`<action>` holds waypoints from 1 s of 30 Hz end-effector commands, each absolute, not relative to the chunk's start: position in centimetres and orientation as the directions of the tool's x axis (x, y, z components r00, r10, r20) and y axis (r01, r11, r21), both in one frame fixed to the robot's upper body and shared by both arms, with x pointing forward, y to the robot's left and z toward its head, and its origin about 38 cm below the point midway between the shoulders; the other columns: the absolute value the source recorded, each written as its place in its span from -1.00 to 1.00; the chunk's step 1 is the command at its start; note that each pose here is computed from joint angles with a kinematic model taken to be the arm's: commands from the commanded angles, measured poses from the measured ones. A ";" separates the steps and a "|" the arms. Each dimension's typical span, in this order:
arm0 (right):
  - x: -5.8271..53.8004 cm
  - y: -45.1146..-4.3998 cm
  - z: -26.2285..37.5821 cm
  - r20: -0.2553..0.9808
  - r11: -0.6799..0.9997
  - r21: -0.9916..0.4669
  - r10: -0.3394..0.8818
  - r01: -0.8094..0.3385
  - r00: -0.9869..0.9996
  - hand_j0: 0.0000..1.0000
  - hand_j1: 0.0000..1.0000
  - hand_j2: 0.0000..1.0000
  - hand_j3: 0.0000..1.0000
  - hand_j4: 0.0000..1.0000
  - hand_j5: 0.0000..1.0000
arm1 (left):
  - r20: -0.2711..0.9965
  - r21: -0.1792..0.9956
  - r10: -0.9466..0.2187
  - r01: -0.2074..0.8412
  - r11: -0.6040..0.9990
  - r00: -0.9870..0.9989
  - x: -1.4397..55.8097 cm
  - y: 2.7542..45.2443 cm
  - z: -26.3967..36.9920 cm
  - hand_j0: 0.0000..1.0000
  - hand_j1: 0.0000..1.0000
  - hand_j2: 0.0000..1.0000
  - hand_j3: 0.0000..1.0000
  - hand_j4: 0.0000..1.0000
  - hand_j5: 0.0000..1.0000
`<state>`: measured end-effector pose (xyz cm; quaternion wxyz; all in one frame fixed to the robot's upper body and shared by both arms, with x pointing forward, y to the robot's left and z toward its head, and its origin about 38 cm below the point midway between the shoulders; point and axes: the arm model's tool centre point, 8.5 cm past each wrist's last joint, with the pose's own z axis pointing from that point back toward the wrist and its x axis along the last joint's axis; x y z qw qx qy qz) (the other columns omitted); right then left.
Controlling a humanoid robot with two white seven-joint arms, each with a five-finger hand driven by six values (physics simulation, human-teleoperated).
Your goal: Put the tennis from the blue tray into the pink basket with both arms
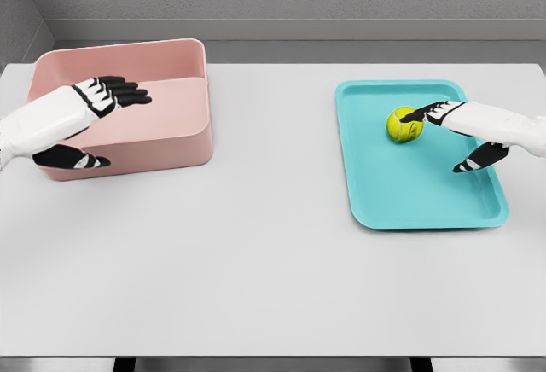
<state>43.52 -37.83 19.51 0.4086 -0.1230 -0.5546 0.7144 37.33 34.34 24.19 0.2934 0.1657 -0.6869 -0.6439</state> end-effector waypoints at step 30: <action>51.8 -34.2 16.9 0.235 -0.124 -0.840 0.795 -0.528 -0.559 1.00 1.00 1.00 1.00 1.00 1.00 | 0.186 0.978 -0.593 0.206 0.034 -0.783 37.1 33.5 23.2 1.00 1.00 1.00 1.00 1.00 1.00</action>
